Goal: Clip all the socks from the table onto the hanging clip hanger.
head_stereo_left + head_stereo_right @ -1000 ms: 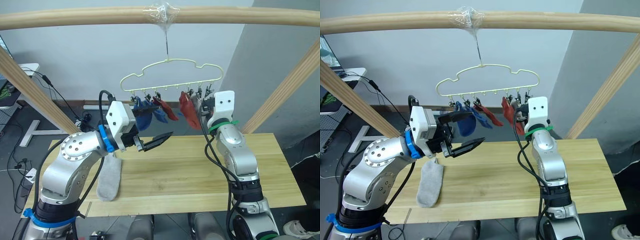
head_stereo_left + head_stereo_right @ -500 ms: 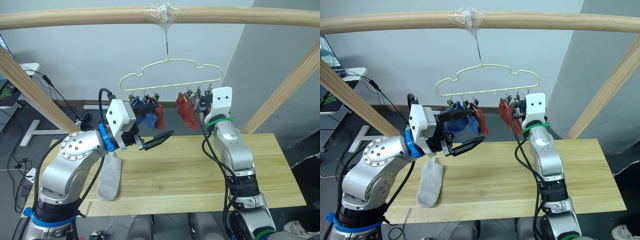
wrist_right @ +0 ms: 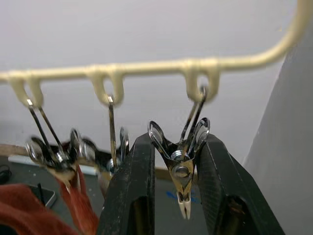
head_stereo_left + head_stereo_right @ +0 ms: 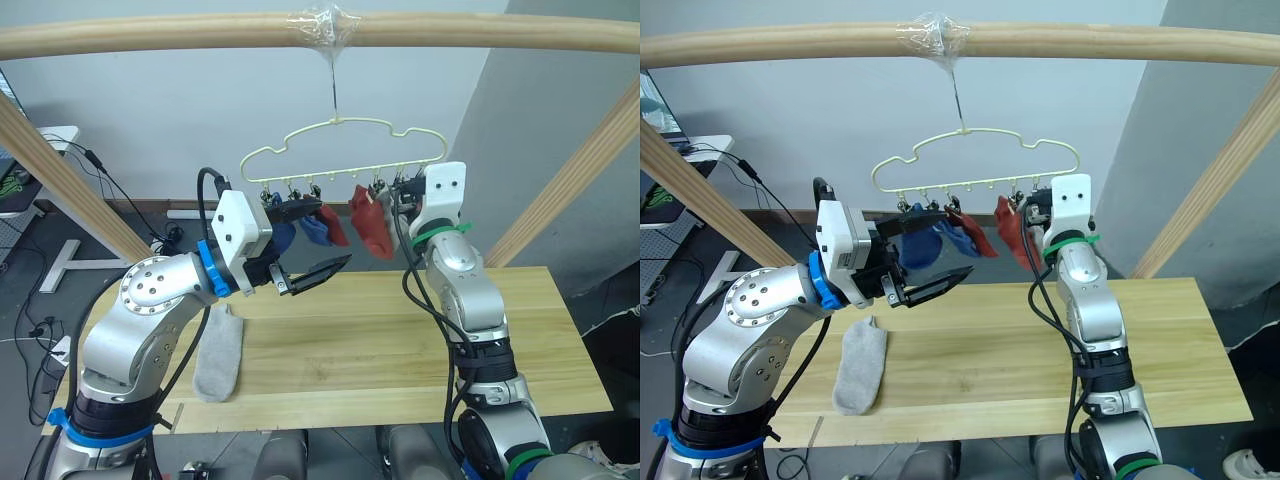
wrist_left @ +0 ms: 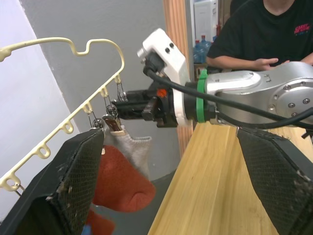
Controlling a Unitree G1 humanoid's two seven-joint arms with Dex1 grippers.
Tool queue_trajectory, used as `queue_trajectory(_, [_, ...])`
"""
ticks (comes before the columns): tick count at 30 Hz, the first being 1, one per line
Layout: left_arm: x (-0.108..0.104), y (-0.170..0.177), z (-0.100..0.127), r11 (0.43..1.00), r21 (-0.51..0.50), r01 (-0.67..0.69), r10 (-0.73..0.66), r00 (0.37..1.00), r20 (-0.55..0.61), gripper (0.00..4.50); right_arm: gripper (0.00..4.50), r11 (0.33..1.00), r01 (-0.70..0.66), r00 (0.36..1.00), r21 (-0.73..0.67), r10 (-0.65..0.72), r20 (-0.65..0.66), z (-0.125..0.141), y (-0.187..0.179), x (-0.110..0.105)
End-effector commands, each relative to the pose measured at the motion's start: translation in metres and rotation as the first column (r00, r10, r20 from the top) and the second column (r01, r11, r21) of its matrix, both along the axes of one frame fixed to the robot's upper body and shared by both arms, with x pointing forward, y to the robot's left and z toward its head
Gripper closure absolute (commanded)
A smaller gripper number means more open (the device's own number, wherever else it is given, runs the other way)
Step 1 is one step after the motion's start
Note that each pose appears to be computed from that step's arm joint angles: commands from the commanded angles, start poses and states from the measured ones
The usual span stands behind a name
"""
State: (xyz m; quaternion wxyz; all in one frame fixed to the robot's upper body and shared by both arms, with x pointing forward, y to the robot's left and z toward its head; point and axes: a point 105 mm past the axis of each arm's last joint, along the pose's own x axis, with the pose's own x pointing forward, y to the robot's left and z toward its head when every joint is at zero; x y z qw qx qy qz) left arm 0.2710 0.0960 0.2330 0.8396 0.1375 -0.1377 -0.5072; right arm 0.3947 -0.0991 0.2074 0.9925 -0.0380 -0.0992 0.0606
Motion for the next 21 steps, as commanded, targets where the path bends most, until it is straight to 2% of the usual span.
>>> queue_trajectory(1, [-0.0065, -0.005, 0.0079, 0.999, -0.017, 0.029, -0.029, 0.999, 0.028, 0.0, 3.3, 1.0, -0.004, 0.998, 0.002, 0.004, 0.07, 0.0172, 0.001, -0.0048])
queue_trajectory(15, [-0.009, -0.0081, 0.0087, 0.999, -0.026, 0.043, -0.042, 0.999, 0.029, 0.0, 3.3, 1.0, -0.011, 0.998, 0.01, 0.011, 0.055, 0.0136, 0.0007, -0.008])
queue_trajectory(16, [-0.009, -0.008, 0.0087, 0.999, -0.026, 0.043, -0.043, 0.999, 0.029, 0.0, 2.96, 1.0, -0.009, 0.999, 0.009, 0.009, 0.054, 0.0131, 0.0002, -0.0084])
queue_trajectory(17, [-0.0089, -0.0081, 0.0086, 0.999, -0.025, 0.045, -0.044, 0.999, 0.029, 0.0, 2.83, 1.0, -0.005, 0.999, 0.008, 0.005, 0.053, 0.0128, -0.0002, -0.0085])
queue_trajectory(20, [-0.0088, -0.0085, 0.0086, 0.999, -0.025, 0.047, -0.046, 0.998, 0.029, 0.0, 1.88, 1.0, -0.003, 0.999, 0.009, 0.003, 0.052, 0.0129, 0.0, -0.0089])
queue_trajectory(21, [-0.0088, -0.0085, 0.0086, 0.999, -0.025, 0.047, -0.047, 0.998, 0.029, 0.0, 1.88, 1.0, -0.003, 0.999, 0.009, 0.003, 0.052, 0.013, 0.0001, -0.009])
